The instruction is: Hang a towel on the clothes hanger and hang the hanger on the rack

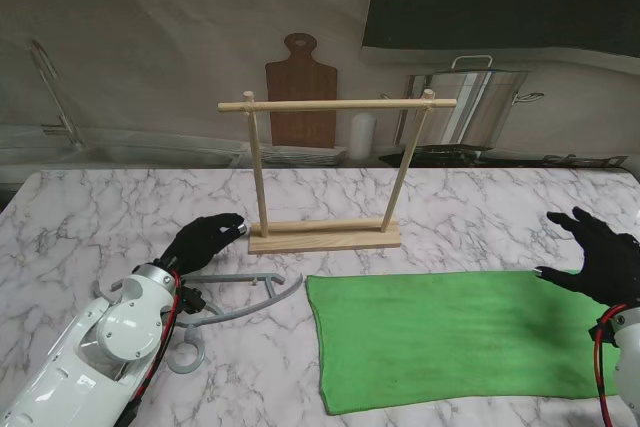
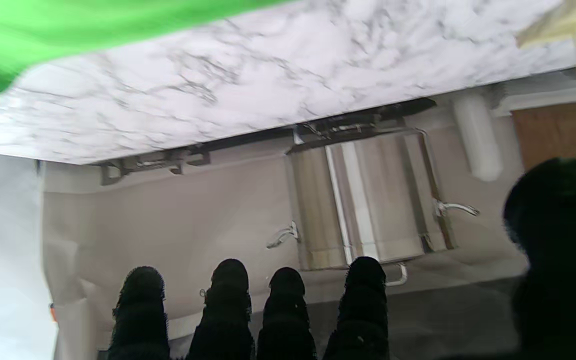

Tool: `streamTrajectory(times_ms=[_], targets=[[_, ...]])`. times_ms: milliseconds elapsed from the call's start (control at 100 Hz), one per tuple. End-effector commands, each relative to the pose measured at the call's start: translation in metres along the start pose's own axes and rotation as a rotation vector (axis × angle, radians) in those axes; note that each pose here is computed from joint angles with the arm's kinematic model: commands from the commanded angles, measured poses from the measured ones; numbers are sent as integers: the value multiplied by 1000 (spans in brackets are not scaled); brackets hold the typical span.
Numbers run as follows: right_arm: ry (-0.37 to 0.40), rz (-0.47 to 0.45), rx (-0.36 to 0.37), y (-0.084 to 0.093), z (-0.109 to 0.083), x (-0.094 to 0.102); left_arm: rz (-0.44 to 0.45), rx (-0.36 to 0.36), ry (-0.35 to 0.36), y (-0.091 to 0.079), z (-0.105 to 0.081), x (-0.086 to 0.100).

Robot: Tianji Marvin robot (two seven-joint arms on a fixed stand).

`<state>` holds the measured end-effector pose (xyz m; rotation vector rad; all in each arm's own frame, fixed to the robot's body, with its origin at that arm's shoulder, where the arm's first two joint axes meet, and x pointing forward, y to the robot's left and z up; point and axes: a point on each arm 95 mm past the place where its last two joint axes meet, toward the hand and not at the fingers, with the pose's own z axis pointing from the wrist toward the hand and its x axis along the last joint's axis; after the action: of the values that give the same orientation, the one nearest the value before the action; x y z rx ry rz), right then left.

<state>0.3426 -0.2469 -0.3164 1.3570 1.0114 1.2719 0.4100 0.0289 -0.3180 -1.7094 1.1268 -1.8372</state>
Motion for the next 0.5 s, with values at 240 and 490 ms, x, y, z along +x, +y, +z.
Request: streamTrajectory(times_ms=[240, 490], targets=[[-168, -92, 29, -15, -13, -43, 4, -24, -3, 4, 1, 0], [-250, -103, 49, -23, -24, -59, 2, -28, -7, 4, 1, 1]])
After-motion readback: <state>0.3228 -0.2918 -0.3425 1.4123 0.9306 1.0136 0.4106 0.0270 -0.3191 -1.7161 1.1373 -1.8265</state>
